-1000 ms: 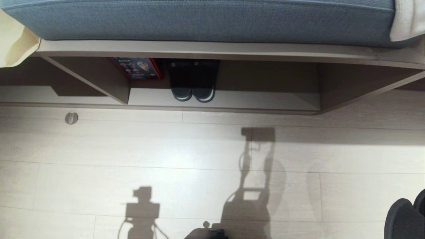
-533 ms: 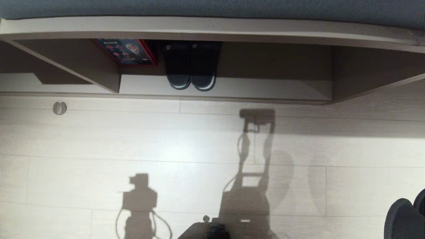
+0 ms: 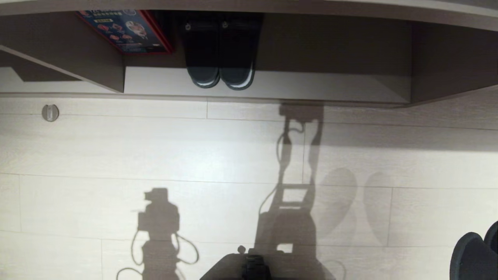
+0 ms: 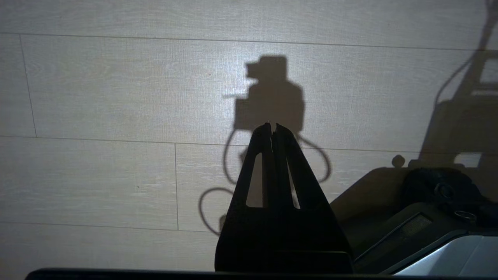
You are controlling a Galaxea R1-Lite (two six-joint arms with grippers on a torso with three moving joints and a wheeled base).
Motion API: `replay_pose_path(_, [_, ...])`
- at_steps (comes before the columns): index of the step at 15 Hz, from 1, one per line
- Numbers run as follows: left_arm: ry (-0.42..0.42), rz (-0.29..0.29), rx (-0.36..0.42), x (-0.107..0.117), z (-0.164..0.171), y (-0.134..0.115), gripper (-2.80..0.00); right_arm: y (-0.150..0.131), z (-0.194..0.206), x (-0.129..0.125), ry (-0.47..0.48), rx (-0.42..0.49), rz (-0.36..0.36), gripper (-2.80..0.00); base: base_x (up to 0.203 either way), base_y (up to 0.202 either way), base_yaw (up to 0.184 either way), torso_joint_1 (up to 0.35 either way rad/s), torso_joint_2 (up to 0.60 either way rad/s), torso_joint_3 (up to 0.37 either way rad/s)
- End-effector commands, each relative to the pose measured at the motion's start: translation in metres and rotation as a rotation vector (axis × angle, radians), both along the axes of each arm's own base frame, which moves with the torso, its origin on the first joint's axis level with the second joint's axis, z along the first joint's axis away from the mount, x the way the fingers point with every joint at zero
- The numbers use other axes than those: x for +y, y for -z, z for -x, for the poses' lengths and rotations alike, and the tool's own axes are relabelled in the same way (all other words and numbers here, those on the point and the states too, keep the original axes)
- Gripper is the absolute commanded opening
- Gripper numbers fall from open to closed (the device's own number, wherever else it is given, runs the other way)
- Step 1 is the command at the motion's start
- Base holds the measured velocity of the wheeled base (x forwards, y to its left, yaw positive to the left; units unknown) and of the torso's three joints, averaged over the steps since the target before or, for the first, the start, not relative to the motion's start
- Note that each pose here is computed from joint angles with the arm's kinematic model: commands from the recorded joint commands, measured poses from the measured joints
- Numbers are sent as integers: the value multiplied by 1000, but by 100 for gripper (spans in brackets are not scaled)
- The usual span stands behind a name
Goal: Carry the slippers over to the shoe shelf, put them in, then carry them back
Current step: Place the slippers into the shoe cabinet
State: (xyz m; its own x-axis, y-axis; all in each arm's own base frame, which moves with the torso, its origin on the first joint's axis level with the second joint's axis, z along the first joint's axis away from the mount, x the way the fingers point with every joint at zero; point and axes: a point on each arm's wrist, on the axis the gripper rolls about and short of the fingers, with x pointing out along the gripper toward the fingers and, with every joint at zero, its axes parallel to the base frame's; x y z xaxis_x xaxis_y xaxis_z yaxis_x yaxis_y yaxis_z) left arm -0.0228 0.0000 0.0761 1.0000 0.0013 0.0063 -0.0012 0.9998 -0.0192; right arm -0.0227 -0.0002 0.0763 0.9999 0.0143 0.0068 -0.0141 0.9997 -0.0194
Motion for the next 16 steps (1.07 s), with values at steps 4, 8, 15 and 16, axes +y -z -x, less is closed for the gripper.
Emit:
replay_pose_path(4, [0,1,0,0,0,0,-280,0,0,0,-3,6,9,-280,0,0,0,0,3,-201])
replay_pose_path(8, [0,1,0,0,0,0,-280,0,0,0,-3,7,11,-280,0,0,0,6,1,-200])
replay_pose_path(15, [-2,-2,0,0,0,0,-280,-27,3,1,-60,-58,8,-280,0,0,0,3,0,-102])
replay_pose_path(16, [-2,-3,0,0,0,0,-280,-45,2,2,-86,-66,9,-280,0,0,0,0,0,0])
